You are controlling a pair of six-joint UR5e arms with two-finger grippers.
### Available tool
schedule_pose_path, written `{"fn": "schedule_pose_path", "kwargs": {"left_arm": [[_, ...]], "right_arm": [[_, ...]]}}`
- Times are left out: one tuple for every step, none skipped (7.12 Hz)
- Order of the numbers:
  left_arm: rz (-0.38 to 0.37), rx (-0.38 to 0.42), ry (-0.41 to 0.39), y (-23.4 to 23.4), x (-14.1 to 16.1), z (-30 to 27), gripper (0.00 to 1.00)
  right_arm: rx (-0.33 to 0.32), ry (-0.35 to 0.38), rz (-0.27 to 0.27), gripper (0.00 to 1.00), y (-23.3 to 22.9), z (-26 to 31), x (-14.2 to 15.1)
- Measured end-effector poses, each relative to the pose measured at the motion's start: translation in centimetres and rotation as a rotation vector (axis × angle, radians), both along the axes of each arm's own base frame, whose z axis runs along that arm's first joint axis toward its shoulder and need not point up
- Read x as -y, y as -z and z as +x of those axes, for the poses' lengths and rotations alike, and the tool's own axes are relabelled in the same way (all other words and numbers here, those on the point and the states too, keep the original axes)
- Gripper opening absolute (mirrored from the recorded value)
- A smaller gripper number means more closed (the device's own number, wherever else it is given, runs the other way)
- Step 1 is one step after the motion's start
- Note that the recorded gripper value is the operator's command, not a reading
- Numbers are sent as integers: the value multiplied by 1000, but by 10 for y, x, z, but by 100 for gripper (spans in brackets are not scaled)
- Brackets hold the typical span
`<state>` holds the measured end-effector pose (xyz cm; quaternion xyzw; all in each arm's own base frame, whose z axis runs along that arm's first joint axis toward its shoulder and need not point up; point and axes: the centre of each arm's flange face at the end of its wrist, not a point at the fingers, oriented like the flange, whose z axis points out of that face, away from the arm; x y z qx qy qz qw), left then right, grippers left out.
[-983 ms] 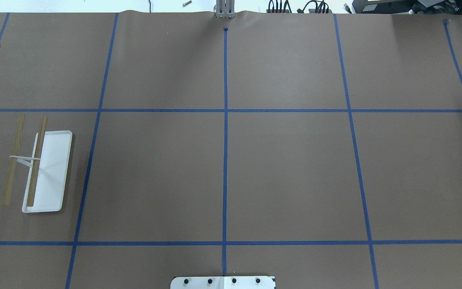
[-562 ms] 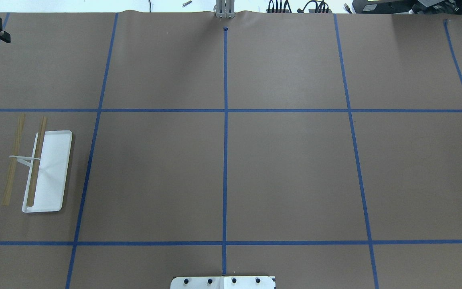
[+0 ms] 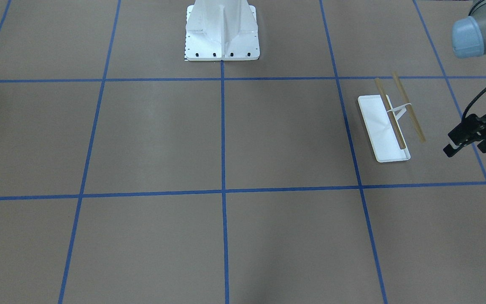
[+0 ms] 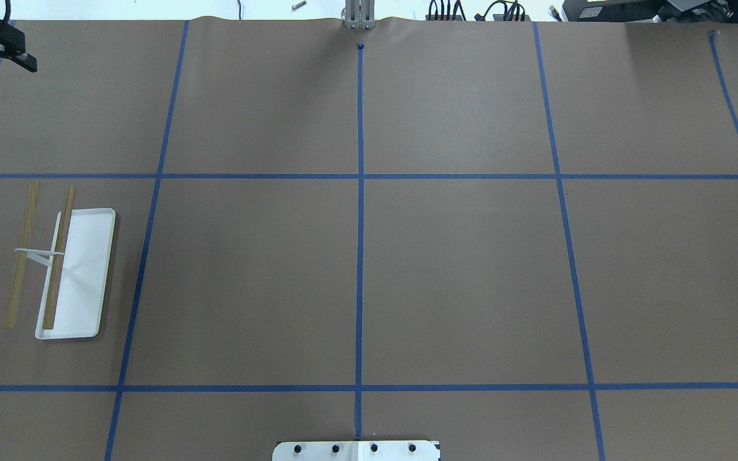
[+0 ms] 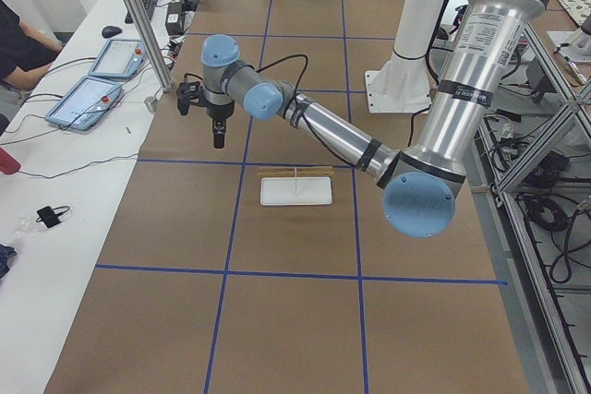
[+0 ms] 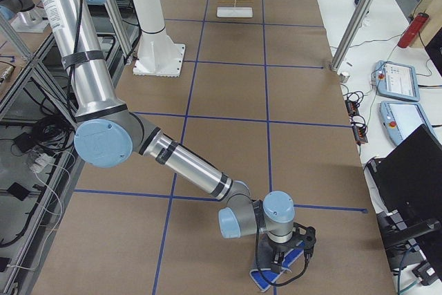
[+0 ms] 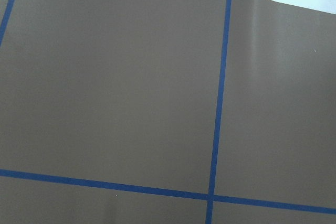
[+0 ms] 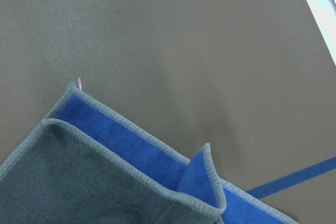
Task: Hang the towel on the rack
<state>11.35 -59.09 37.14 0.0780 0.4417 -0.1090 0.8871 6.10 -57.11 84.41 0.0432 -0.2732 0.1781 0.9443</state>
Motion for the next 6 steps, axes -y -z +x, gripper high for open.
{"fn": "schedule_pose_path", "kwargs": {"left_arm": [[1,0,0,0,0,0,99],[1,0,-1,0,0,1,99],[0,0,-2,-1,0,1,99],[-3,-2,0,0,0,2,99],[-11,-14,8,8,1,9,99],[-21,-36,16,20,1,23,99]], "right_arm": [[3,-6,-9,0,-1,-3,0],[5,-8,-10,0,0,-6,2],[7,-5,-7,0,3,-9,5],[9,-3,0,0,7,-11,10],[18,-10,5,0,15,-13,17],[51,-21,6,0,25,-16,27]]}}
